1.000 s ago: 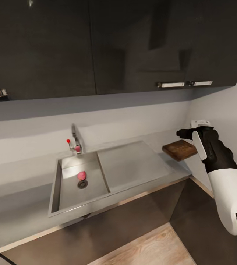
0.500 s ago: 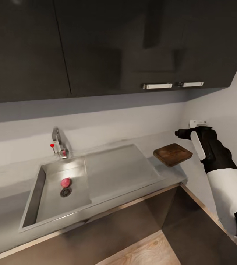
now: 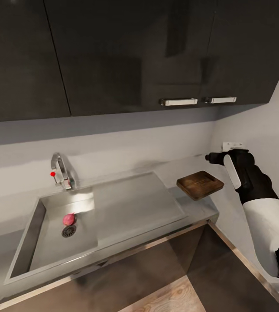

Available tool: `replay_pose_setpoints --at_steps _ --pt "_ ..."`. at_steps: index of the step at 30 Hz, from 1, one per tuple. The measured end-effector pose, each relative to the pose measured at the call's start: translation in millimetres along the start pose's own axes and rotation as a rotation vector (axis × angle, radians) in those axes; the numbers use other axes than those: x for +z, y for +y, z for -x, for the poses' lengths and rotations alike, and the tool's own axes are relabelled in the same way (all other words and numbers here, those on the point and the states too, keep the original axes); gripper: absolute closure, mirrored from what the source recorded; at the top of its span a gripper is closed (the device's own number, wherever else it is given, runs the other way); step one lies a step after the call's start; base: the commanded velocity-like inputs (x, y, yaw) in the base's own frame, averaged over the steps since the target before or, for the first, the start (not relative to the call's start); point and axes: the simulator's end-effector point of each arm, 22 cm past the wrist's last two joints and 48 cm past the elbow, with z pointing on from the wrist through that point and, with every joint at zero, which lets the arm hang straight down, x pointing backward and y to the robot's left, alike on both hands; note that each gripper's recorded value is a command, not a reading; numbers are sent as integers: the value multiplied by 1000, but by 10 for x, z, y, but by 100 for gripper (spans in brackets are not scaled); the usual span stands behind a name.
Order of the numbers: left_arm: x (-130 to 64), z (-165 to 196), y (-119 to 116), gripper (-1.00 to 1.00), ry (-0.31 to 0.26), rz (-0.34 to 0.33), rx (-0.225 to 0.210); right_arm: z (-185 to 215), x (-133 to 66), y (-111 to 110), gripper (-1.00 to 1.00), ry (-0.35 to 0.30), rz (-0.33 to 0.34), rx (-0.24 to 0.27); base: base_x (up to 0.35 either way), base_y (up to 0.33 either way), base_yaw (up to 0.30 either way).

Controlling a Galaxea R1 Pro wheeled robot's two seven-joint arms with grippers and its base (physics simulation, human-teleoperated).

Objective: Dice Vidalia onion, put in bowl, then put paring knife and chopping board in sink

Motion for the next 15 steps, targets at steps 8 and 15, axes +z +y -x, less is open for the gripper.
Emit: replay_pose_setpoints --at_steps 8,15 --pt "0 1 3 -100 0 1 -1 -11 3 3 -100 2 0 0 1 -1 0" --pt "-2 1 1 -100 -1 0 0 -10 -5 15 -100 1 1 -1 52 -5 0"
